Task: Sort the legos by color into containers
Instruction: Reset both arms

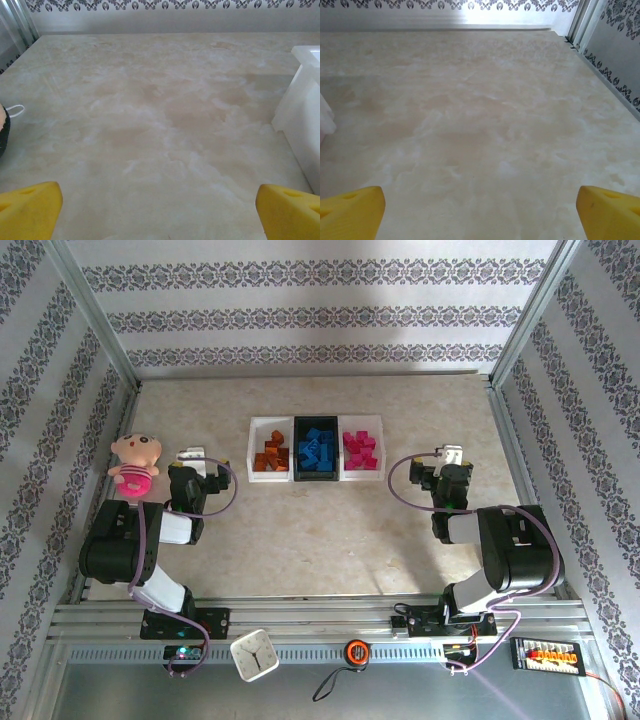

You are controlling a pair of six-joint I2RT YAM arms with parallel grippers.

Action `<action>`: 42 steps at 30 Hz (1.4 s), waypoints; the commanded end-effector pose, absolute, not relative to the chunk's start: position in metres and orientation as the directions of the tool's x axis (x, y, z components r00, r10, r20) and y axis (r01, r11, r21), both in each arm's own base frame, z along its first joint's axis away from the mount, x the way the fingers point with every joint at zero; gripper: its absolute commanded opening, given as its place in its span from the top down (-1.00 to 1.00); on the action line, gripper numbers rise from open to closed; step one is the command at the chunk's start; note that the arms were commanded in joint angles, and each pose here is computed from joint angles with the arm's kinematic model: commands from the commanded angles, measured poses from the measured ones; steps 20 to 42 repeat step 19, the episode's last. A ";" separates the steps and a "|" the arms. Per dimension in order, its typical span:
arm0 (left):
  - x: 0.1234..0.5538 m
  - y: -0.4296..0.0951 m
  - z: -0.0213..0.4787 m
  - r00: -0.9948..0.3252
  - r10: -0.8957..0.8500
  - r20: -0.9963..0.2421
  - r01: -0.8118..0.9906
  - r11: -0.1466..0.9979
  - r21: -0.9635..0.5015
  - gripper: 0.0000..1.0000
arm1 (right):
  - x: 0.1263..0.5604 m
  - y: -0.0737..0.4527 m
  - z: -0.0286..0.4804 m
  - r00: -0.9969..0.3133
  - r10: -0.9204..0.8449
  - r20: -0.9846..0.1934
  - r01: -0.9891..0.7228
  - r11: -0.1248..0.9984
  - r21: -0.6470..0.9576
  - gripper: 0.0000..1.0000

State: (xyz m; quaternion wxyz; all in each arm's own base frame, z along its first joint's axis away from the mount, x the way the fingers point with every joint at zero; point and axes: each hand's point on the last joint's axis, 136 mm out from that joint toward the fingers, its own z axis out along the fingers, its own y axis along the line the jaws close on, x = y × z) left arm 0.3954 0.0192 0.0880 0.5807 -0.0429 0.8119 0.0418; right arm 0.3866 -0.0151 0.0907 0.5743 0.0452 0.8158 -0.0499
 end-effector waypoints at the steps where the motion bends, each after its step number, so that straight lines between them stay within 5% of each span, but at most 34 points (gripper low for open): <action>1: 0.400 0.017 0.089 -0.325 -0.007 -0.946 -0.097 0.995 0.026 -0.99 | 0.395 -0.013 0.108 -0.274 0.042 -0.961 0.121 0.993 0.009 -0.96; 42: 0.400 0.017 0.089 -0.328 -0.004 -0.945 -0.096 0.995 0.029 -0.99 | 0.395 -0.013 0.108 -0.275 0.043 -0.961 0.122 0.993 0.009 -0.96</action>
